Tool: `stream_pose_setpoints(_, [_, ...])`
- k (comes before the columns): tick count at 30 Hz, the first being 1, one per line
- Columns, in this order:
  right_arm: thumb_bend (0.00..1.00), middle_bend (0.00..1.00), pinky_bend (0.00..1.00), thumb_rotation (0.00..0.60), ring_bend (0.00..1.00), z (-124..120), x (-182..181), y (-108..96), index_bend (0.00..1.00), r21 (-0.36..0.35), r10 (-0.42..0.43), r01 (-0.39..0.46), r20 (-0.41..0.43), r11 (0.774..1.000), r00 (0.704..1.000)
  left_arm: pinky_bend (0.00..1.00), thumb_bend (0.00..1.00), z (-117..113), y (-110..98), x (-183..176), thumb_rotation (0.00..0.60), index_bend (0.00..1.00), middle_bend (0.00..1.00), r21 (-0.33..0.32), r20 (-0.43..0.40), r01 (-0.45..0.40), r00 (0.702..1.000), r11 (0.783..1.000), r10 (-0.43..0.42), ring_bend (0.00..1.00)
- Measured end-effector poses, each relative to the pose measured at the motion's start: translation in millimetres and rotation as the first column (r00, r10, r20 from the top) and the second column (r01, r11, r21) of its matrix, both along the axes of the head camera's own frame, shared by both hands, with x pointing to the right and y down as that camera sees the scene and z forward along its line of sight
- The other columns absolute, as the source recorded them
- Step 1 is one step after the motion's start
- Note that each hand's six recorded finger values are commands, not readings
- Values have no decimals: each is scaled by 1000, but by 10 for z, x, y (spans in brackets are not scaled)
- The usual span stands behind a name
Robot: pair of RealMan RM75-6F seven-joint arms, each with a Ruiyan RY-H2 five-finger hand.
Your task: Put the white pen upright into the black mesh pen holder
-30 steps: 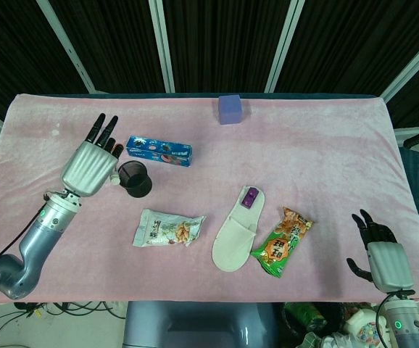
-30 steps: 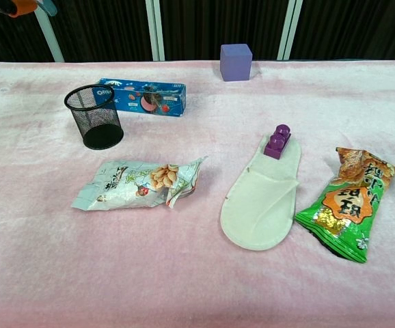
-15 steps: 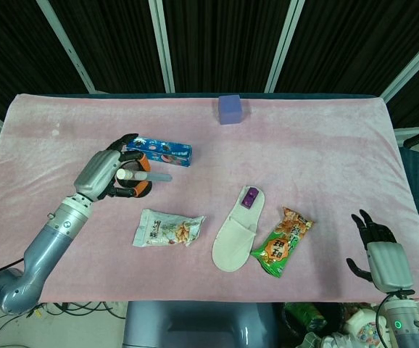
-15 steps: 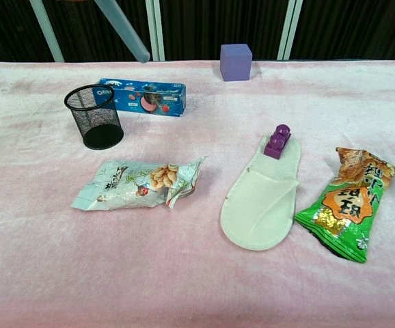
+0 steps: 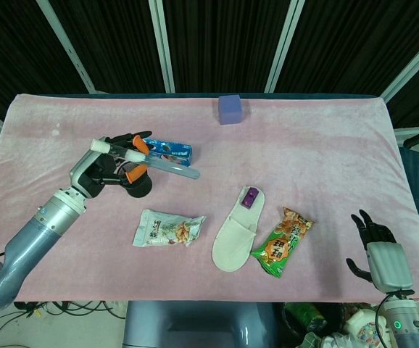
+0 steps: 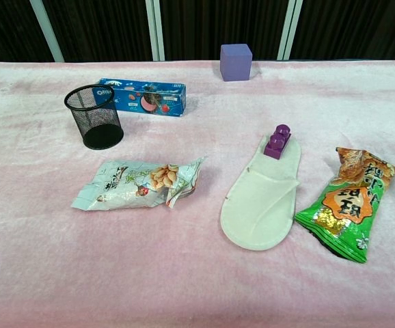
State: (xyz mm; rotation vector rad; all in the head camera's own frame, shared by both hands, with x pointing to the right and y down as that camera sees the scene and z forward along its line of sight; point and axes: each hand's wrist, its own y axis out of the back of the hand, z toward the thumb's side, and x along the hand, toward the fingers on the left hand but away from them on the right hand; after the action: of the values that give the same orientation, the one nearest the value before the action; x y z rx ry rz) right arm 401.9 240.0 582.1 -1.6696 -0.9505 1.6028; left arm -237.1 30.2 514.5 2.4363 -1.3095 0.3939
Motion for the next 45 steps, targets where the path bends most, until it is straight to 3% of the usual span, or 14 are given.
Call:
stream_pose_setpoints(5, [175, 17, 164, 600, 167, -3, 4, -1, 0, 0, 2, -2, 1, 1000, 1000, 163, 393, 105, 15, -36, 600, 616, 546, 163, 186, -99, 980, 982, 69, 66])
stream_pose_setpoints(8, [176, 17, 164, 600, 167, -4, 6, -2, 0, 0, 2, -2, 2, 1000, 1000, 163, 393, 201, 27, -43, 600, 617, 546, 291, 375, -215, 922, 932, 96, 66])
stream_pose_setpoints(11, [175, 17, 164, 600, 167, -4, 9, -4, 0, -2, 3, -3, 3, 1000, 1000, 163, 393, 311, 33, -46, 600, 619, 547, 395, 577, -360, 813, 845, 77, 70])
stream_pose_setpoints(14, [175, 17, 164, 600, 167, -4, 9, -6, 0, -2, 3, -3, 5, 1000, 1000, 162, 393, 420, 24, -58, 600, 621, 549, 454, 754, -520, 657, 724, -1, 74])
stream_pose_setpoints(17, [175, 17, 164, 600, 167, -4, 11, -7, 0, -3, 3, -3, 6, 1000, 1000, 162, 393, 511, -1, -79, 600, 622, 553, 456, 873, -684, 468, 570, -137, 78])
stream_pose_setpoints(21, [175, 17, 164, 600, 167, -2, 12, -7, 0, -4, 4, -4, 7, 1000, 1000, 162, 393, 617, -31, -111, 600, 622, 553, 352, 898, -877, 217, 327, -382, 78])
stream_pose_setpoints(24, [175, 17, 164, 600, 167, -1, 11, -6, 0, -5, 4, -3, 6, 1000, 1000, 163, 393, 656, 3, -62, 600, 622, 554, 275, 843, -942, 140, 192, -520, 78])
stream_pose_setpoints(28, [175, 17, 164, 600, 167, -1, 12, -5, 0, -6, 4, -4, 6, 1000, 1000, 168, 393, 677, 50, 27, 600, 622, 556, 242, 803, -963, 129, 121, -581, 78])
stream_pose_setpoints(32, [175, 17, 164, 600, 167, -1, 10, -3, 0, -7, 5, -5, 4, 1000, 1000, 172, 393, 672, 60, 70, 600, 621, 554, 329, 834, -923, 186, 198, -520, 78])
stream_pose_setpoints(35, [175, 17, 164, 600, 167, -2, 12, -4, 0, -6, 6, -6, 4, 1000, 1000, 173, 393, 668, 65, 104, 600, 621, 551, 440, 865, -833, 293, 336, -407, 78])
stream_pose_setpoints(38, [175, 17, 164, 600, 167, 0, 8, -3, 0, -7, 4, -4, 4, 1000, 1000, 173, 393, 672, 68, 146, 600, 621, 553, 501, 865, -695, 424, 516, -269, 78])
stream_pose_setpoints(40, [175, 17, 164, 600, 167, -1, 9, -3, 0, -7, 4, -4, 4, 1000, 1000, 173, 393, 681, 53, 159, 600, 621, 553, 490, 830, -567, 536, 662, -155, 78])
stream_pose_setpoints(42, [175, 17, 164, 600, 167, -1, 11, -3, 0, -7, 5, -5, 4, 1000, 1000, 173, 393, 703, 35, 148, 600, 620, 553, 422, 746, -417, 665, 805, -46, 78])
stream_pose_setpoints(45, [176, 17, 164, 600, 167, 3, 11, -3, 0, -9, 4, -4, 3, 1000, 1000, 173, 393, 699, 33, 162, 600, 620, 553, 253, 542, -208, 839, 945, 40, 78])
